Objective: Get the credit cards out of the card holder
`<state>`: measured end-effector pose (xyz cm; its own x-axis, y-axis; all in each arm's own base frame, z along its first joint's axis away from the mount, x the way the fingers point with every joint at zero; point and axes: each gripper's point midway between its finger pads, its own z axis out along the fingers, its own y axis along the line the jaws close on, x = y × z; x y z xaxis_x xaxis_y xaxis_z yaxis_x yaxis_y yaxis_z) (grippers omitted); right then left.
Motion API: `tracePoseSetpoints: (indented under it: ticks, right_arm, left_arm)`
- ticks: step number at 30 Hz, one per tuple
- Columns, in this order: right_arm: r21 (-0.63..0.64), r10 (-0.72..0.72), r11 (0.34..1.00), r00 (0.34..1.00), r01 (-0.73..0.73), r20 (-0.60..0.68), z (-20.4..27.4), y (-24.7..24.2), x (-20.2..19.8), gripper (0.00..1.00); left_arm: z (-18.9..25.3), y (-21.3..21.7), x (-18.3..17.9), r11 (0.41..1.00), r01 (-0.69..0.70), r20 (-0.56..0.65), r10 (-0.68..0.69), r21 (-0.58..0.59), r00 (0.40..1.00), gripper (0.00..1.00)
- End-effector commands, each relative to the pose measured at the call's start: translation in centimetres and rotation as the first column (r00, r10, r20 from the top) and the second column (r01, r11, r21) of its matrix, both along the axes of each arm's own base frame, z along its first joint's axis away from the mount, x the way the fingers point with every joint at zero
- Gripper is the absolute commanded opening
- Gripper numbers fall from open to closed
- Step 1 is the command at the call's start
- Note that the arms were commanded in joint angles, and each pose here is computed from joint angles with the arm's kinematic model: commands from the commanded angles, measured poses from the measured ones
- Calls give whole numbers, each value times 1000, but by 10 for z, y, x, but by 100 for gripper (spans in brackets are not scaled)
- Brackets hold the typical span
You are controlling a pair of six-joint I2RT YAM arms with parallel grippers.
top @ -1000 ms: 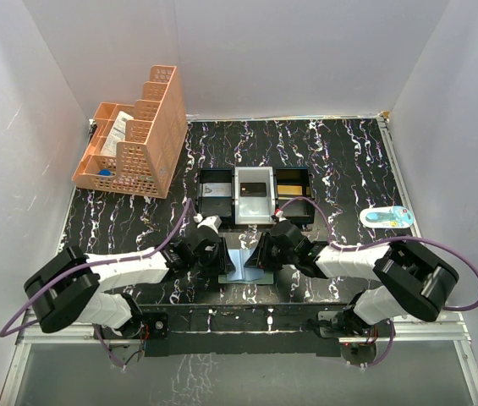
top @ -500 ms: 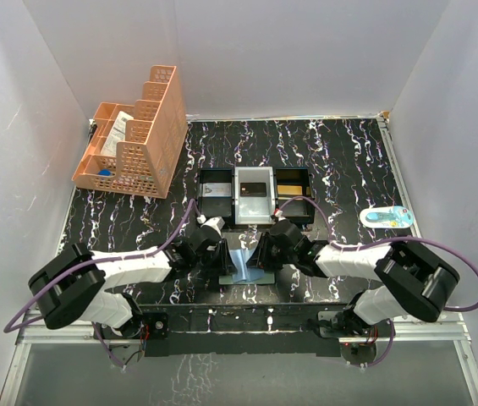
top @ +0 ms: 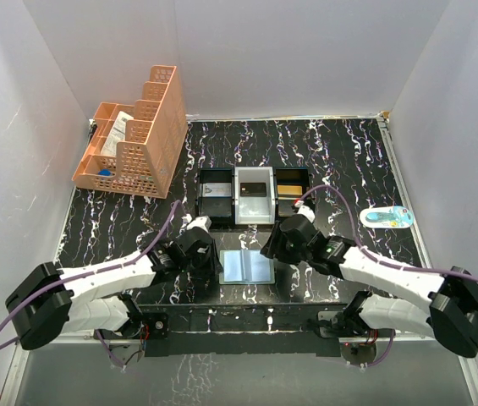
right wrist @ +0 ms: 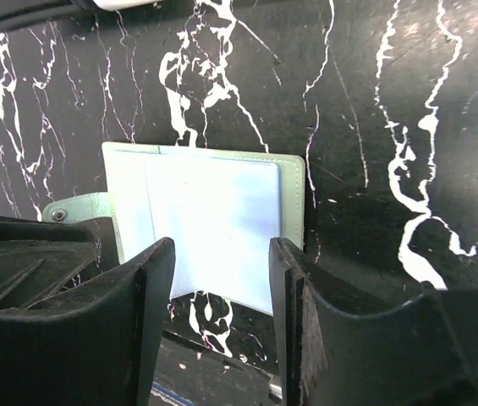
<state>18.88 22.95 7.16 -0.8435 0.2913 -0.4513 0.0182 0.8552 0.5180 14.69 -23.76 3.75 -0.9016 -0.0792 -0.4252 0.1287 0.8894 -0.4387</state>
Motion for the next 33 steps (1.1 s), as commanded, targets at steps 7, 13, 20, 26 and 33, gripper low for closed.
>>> tracePoseSetpoints:
  ticks: [7, 13, 20, 26, 33]
  right_arm:
    - [264, 216, 935, 971, -236, 101, 50, 68, -6, 38]
    - [50, 213, 976, 977, -213, -1, 7, 73, 10, 46]
    - [185, 369, 914, 930, -361, -7, 7, 111, -5, 47]
    - [320, 440, 841, 896, -436, 66, 35, 130, -15, 46]
    - [210, 300, 928, 952, -307, 64, 34, 101, 0, 46]
  left_arm:
    - [28, 3, 9, 1000, -7, 75, 7, -3, 997, 30]
    - [27, -5, 4, 999, 25, 52, -23, -27, 998, 31]
    - [15, -21, 3, 996, 70, 29, -69, -61, 997, 32]
    - [-6, -22, 0, 997, 63, -22, -64, -34, 998, 31]
    - [-5, -11, -1, 999, 27, -8, -27, -23, 1000, 30]
